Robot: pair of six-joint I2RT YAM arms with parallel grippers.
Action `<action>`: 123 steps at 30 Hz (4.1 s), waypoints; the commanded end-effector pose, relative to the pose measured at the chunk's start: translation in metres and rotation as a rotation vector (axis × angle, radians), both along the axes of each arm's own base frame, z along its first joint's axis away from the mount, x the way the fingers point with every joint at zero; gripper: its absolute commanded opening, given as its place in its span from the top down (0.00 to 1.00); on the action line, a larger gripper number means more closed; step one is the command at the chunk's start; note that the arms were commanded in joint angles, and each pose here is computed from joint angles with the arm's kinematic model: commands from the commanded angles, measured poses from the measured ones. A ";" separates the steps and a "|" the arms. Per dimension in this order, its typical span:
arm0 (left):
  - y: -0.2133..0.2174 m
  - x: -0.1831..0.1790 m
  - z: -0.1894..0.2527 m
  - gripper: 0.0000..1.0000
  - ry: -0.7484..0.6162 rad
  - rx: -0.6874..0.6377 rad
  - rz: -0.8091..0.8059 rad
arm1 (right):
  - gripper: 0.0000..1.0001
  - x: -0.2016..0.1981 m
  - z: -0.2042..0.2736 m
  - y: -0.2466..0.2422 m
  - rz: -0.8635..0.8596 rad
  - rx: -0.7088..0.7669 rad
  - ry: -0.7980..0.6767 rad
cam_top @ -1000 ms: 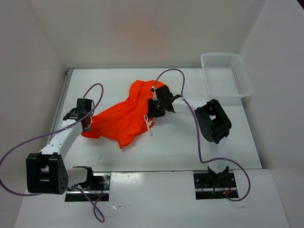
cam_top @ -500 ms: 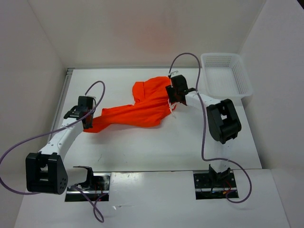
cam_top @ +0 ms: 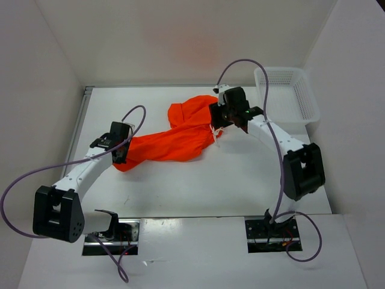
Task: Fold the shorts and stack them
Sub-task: Flatten the shorts out
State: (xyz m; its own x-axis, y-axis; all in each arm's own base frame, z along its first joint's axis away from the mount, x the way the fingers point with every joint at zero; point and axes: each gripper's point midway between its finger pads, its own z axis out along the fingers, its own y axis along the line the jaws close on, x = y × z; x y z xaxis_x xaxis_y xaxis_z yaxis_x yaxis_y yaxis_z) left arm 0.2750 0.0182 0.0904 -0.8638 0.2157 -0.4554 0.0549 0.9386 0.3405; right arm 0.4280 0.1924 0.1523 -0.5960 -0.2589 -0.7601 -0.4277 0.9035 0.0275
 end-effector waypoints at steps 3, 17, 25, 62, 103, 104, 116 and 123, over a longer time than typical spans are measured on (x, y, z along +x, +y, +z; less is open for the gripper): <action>-0.002 0.000 -0.003 1.00 0.017 -0.003 -0.008 | 0.52 -0.066 -0.009 0.023 0.118 0.181 0.214; 0.001 0.013 0.003 1.00 0.000 0.020 0.006 | 0.38 -0.060 -0.075 0.077 -0.029 0.285 0.393; 0.003 0.013 0.006 1.00 -0.010 0.028 0.011 | 0.47 -0.016 -0.109 0.077 -0.211 0.103 0.315; 0.010 0.001 0.002 1.00 -0.004 0.055 0.025 | 0.76 0.038 -0.164 0.091 -0.159 -0.145 0.152; -0.044 -0.017 -0.016 1.00 0.076 0.044 -0.188 | 0.60 -0.135 -0.085 0.026 -0.171 0.332 0.578; -0.042 -0.016 -0.015 1.00 0.074 0.054 -0.183 | 0.57 -0.131 -0.090 0.025 -0.204 0.332 0.580; -0.043 -0.002 -0.012 1.00 0.061 0.077 -0.170 | 0.42 -0.068 -0.120 0.024 -0.431 0.320 0.499; -0.040 -0.010 -0.018 1.00 0.074 0.081 -0.170 | 0.35 -0.034 -0.089 0.043 -0.374 0.378 0.426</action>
